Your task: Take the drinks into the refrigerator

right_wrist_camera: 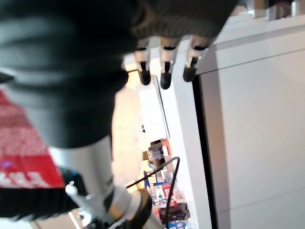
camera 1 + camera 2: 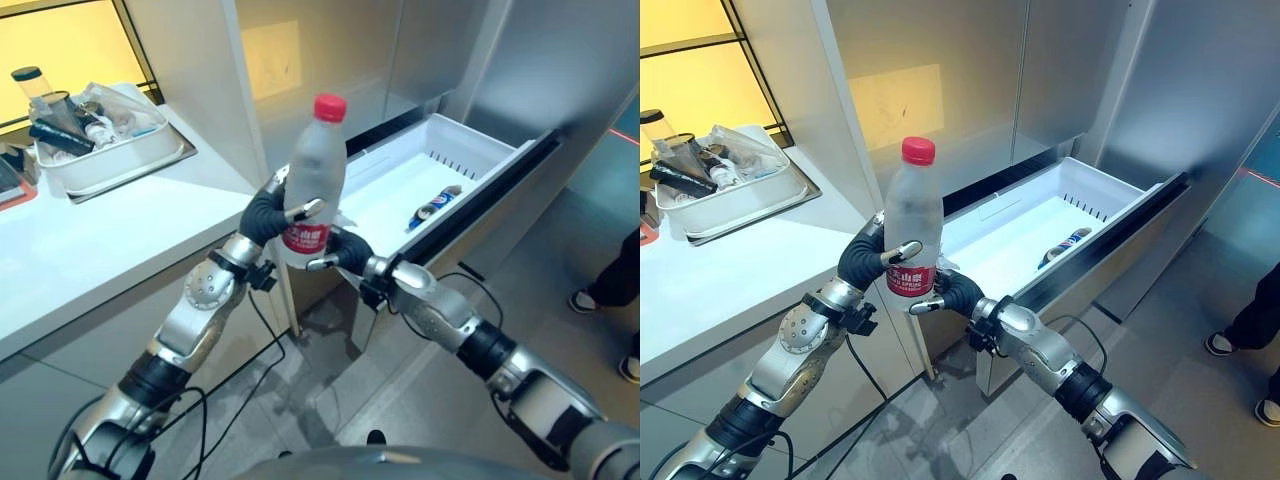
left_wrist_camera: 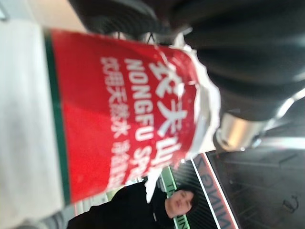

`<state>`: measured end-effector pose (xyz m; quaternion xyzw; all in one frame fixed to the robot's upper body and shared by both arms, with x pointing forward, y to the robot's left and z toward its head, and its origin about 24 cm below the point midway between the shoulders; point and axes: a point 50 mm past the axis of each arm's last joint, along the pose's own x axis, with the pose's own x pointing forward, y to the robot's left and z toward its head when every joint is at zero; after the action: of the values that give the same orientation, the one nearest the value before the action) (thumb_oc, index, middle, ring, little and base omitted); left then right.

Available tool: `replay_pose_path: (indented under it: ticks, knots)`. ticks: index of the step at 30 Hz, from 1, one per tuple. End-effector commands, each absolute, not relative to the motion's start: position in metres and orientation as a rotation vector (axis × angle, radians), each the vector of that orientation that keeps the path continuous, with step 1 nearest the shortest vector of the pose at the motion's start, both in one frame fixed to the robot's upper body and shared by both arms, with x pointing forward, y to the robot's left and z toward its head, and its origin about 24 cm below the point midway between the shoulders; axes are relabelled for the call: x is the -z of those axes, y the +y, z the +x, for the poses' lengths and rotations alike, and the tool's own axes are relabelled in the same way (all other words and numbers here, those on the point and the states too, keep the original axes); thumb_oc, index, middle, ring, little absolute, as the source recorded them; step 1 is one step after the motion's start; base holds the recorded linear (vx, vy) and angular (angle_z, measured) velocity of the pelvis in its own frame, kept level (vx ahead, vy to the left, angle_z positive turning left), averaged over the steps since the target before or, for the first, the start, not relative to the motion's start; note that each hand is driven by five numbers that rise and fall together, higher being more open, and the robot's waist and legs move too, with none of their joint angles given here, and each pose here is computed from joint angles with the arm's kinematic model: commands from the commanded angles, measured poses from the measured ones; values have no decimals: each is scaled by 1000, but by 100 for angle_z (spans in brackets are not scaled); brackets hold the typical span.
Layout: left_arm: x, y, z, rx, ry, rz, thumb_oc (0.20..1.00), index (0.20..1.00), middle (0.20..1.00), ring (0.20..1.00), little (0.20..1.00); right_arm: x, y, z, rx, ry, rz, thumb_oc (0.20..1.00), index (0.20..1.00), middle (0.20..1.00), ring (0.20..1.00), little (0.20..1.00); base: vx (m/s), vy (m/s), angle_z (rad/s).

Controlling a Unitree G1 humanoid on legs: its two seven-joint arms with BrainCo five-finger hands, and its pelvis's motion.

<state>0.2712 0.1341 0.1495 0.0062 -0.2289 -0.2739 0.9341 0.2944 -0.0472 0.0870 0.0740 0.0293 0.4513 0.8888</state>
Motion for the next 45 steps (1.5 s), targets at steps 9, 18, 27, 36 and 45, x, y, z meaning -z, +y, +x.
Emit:
replay_pose_path:
  ticks: [9, 18, 27, 36, 45]
  knots:
    - [-202, 123, 276, 650, -693, -26, 200, 200, 200, 200, 200, -148, -17, 312, -1045, -159, 64, 1000, 1000, 1000, 1000, 1000, 0, 0, 0]
    - [-213, 113, 267, 720, -745, -42, 200, 200, 200, 200, 200, -149, -19, 310, -1074, -171, 88, 1000, 1000, 1000, 1000, 1000, 11, -3, -6]
    - [-210, 107, 266, 761, -727, -93, 200, 200, 200, 200, 200, -170, -7, 317, -1034, -246, 208, 1000, 1000, 1000, 1000, 1000, 6, -1, -1]
    - [-204, 108, 265, 754, -699, -86, 200, 200, 200, 200, 200, -174, -3, 312, -1063, -205, 375, 1000, 1000, 1000, 1000, 1000, 0, 0, 0]
    - [-197, 112, 266, 736, -674, -76, 200, 200, 200, 200, 200, -181, -4, 309, -1097, -208, 428, 1000, 1000, 1000, 1000, 1000, 0, 0, 0]
